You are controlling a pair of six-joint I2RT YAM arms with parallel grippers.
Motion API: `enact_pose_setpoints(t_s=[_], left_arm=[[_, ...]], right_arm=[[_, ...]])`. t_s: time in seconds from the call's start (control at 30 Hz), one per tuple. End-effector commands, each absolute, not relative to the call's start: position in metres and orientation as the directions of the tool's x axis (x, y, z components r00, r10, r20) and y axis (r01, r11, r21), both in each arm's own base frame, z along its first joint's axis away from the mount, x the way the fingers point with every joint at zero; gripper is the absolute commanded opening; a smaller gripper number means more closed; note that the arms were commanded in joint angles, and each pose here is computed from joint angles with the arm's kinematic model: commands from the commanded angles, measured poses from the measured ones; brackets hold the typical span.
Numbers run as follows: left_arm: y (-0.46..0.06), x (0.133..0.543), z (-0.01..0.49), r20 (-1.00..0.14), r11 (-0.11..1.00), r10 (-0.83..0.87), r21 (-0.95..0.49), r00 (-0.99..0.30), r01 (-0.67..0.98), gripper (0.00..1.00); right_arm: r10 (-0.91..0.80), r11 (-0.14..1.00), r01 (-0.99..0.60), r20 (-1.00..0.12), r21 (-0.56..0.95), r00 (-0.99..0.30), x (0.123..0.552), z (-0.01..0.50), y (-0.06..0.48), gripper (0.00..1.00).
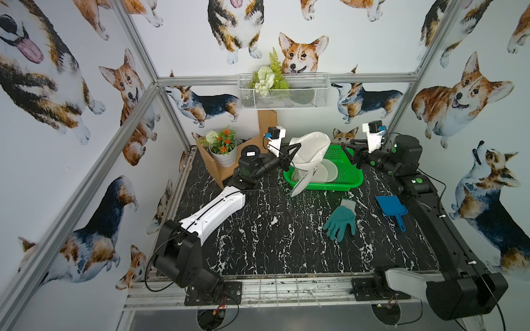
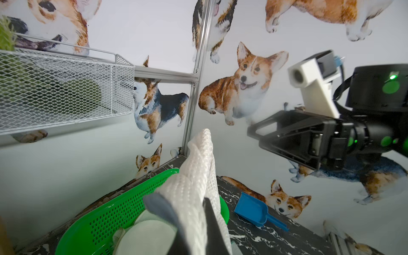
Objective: Turn the laundry bag inside out
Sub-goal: Turn over the laundry bag.
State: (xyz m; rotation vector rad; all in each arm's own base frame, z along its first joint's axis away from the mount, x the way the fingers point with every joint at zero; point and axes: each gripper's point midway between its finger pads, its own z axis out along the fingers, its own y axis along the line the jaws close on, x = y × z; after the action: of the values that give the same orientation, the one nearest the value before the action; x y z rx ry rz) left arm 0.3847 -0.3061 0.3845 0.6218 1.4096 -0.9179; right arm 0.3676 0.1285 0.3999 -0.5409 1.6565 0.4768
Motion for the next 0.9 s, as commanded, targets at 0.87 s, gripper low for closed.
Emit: enact_pose_setpoints(t_s=[0.87], left_arm=[[-0.323,0.325,0.352,-0.981,0.245,0.153,0.153,0.117,0.958,0.00]], right_arm=[[-0.570,0.396,-0.852,-0.819,-0.343,0.065,0.325,0.323,0.208,0.37]])
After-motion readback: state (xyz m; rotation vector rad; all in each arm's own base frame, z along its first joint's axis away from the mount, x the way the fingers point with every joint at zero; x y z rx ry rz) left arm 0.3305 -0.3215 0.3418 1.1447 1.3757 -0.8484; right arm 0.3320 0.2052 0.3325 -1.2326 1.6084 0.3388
